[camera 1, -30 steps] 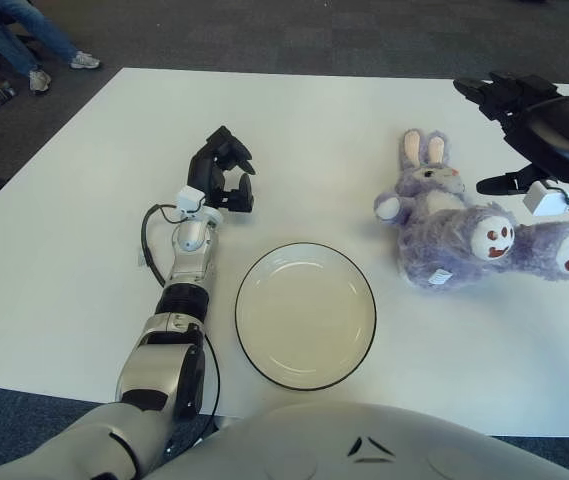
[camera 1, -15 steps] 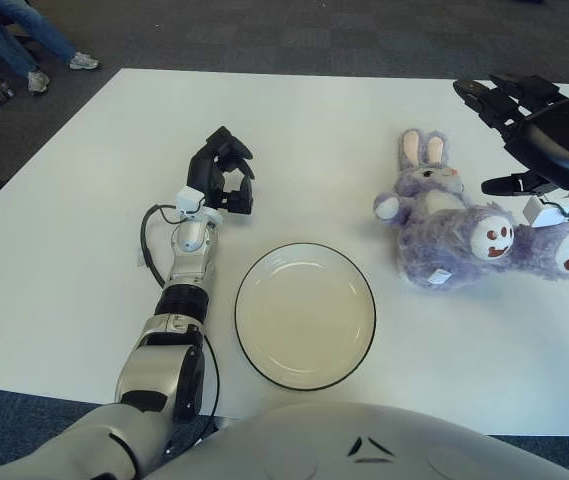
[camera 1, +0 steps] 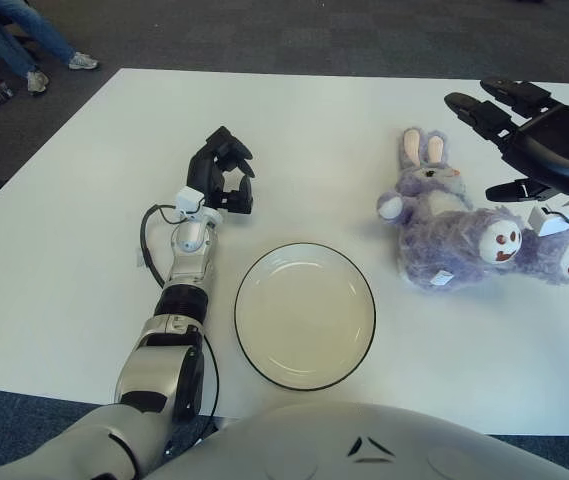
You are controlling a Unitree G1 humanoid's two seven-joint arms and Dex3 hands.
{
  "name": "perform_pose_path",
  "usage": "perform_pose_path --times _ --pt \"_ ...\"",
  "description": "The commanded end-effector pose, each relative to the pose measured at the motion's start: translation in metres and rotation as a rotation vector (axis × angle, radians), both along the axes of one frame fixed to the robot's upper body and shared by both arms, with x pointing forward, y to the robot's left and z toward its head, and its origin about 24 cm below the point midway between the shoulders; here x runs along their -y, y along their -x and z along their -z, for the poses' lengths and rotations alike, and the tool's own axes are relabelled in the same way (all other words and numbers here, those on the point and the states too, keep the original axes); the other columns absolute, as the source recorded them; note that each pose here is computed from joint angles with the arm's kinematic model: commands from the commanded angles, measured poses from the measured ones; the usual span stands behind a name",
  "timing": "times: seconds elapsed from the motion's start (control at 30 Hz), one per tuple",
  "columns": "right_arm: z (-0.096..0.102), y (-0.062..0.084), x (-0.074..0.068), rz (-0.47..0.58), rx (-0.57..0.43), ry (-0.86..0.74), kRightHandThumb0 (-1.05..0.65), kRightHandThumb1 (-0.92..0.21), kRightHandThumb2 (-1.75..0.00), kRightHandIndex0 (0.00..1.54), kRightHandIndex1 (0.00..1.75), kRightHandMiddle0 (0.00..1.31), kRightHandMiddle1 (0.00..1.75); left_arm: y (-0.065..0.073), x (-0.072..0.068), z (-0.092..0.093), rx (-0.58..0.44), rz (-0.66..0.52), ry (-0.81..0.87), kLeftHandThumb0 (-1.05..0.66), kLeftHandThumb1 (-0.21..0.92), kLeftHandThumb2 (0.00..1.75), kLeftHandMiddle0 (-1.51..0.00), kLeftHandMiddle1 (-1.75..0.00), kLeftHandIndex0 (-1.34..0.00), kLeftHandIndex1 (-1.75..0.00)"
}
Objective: Put the doll into the plate.
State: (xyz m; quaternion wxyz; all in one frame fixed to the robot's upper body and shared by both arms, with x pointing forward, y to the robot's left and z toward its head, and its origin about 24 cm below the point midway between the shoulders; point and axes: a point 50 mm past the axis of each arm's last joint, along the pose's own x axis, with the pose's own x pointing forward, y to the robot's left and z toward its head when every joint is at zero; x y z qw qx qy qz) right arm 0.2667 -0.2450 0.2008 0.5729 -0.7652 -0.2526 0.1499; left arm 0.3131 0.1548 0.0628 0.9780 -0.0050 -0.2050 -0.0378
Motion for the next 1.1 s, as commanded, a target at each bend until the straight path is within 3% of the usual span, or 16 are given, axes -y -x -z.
perform_pose_path --times 0.0,0.17,0.33,0.47,0.6,1.07 --pt "-0.004 0.001 -0.001 -0.036 -0.031 0.057 -0.03 -0.27 -1.21 0.0 0.0 0.0 0.0 0.024 0.001 0.044 -0.162 -0.006 0.007 -0.01 0.11 1.56 -0.65 -1.75 -0.64 -1.75" --pt "-0.004 0.002 -0.003 -0.098 -0.115 0.112 -0.21 -0.41 -1.07 0.01 0.0 0.0 0.0 0.024 0.002 0.043 -0.156 -0.006 0.004 -0.01 0.11 1.56 -0.65 -1.75 -0.65 -1.75" --pt "-0.005 0.001 -0.009 -0.123 -0.275 0.075 -0.36 -0.55 -0.95 0.06 0.02 0.0 0.0 0.024 0.003 0.043 -0.156 -0.002 0.003 -0.01 0.11 1.56 -0.65 -1.75 -0.65 -1.75" --pt "-0.004 0.002 -0.014 -0.122 -0.364 0.062 -0.38 -0.57 -0.91 0.1 0.04 0.0 0.0 0.025 0.003 0.043 -0.157 0.001 0.005 -0.01 0.11 1.56 -0.65 -1.75 -0.64 -1.75" --pt "-0.004 0.002 -0.018 -0.115 -0.416 0.059 -0.38 -0.57 -0.9 0.13 0.06 0.0 0.0 0.025 0.004 0.043 -0.154 0.003 0.007 -0.01 0.11 1.55 -0.65 -1.75 -0.64 -1.75" --pt "0.021 -0.009 -0.028 -0.132 -0.545 0.041 -0.12 -0.29 -1.14 0.14 0.04 0.0 0.18 0.027 0.005 0.042 -0.154 0.012 0.019 -0.01 0.11 1.55 -0.65 -1.75 -0.64 -1.75"
